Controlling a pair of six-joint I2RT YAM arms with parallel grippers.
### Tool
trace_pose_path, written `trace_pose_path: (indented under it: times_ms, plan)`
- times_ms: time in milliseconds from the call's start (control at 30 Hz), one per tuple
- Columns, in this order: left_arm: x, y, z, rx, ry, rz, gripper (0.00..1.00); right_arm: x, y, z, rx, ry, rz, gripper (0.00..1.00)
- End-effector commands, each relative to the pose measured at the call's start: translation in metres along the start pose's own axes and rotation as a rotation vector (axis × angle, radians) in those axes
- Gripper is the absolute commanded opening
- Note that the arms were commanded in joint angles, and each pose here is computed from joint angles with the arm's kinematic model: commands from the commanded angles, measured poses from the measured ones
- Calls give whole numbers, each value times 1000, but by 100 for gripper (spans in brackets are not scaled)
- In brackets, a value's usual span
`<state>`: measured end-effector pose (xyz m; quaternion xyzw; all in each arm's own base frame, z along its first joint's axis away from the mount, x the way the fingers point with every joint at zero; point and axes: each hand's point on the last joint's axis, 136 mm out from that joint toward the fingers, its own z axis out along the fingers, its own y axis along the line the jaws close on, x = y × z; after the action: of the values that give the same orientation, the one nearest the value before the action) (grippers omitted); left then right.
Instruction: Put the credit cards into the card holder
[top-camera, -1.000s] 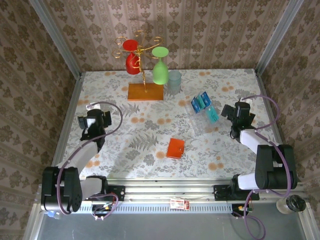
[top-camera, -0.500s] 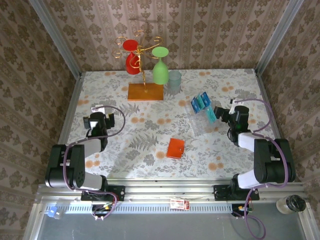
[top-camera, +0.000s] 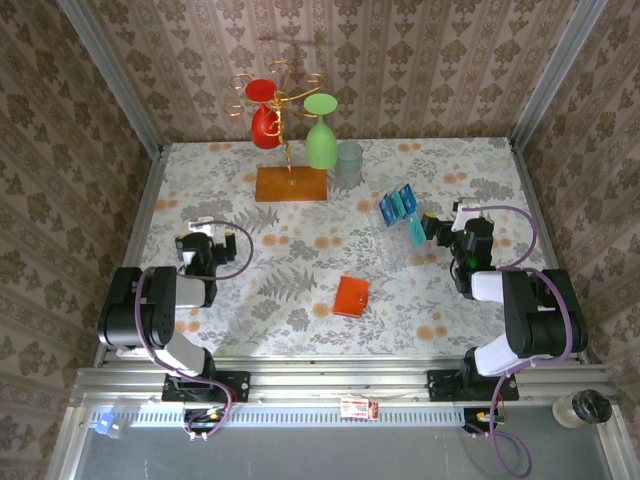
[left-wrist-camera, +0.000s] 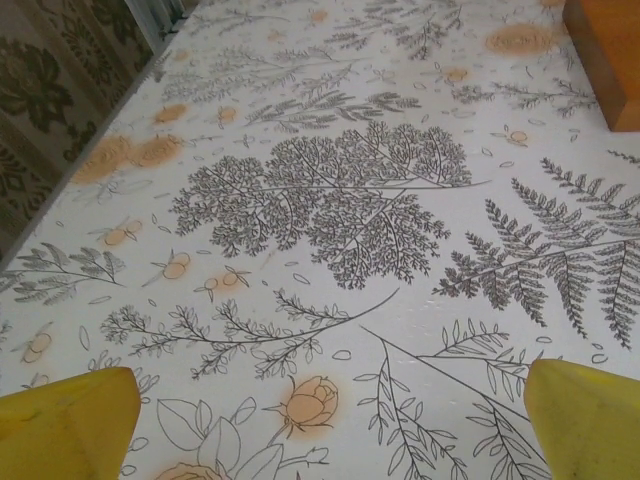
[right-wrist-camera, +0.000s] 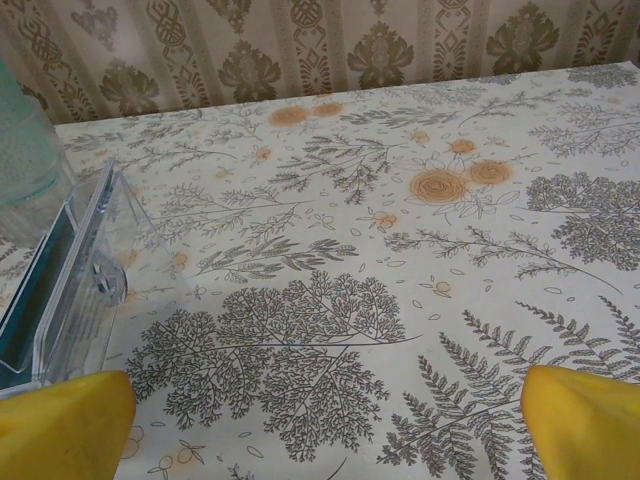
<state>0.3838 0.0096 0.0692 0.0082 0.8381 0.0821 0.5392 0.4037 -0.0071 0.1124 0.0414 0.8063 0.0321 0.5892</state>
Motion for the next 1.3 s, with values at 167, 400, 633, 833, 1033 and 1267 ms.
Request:
trace_pose_path:
  times_ms: [167, 400, 633, 833, 1033, 1267]
  plan:
    - [-32, 2, 2, 11, -104, -11, 100, 16, 0, 2, 17, 49, -46, 100]
    - [-32, 2, 3, 12, -99, -11, 100, 14, -4, 0, 94, 35, -70, 100]
    - [-31, 2, 3, 11, -99, -11, 100, 15, -4, 0, 93, 38, -70, 100]
    - [-32, 2, 2, 10, -102, -11, 100, 15, -4, 0, 93, 39, -71, 100]
    - [-31, 11, 0, -48, -111, -30, 100, 15, -4, 0, 93, 38, -70, 100]
    - [-33, 12, 0, -50, -114, -32, 100, 16, -4, 2, 92, 46, -69, 100]
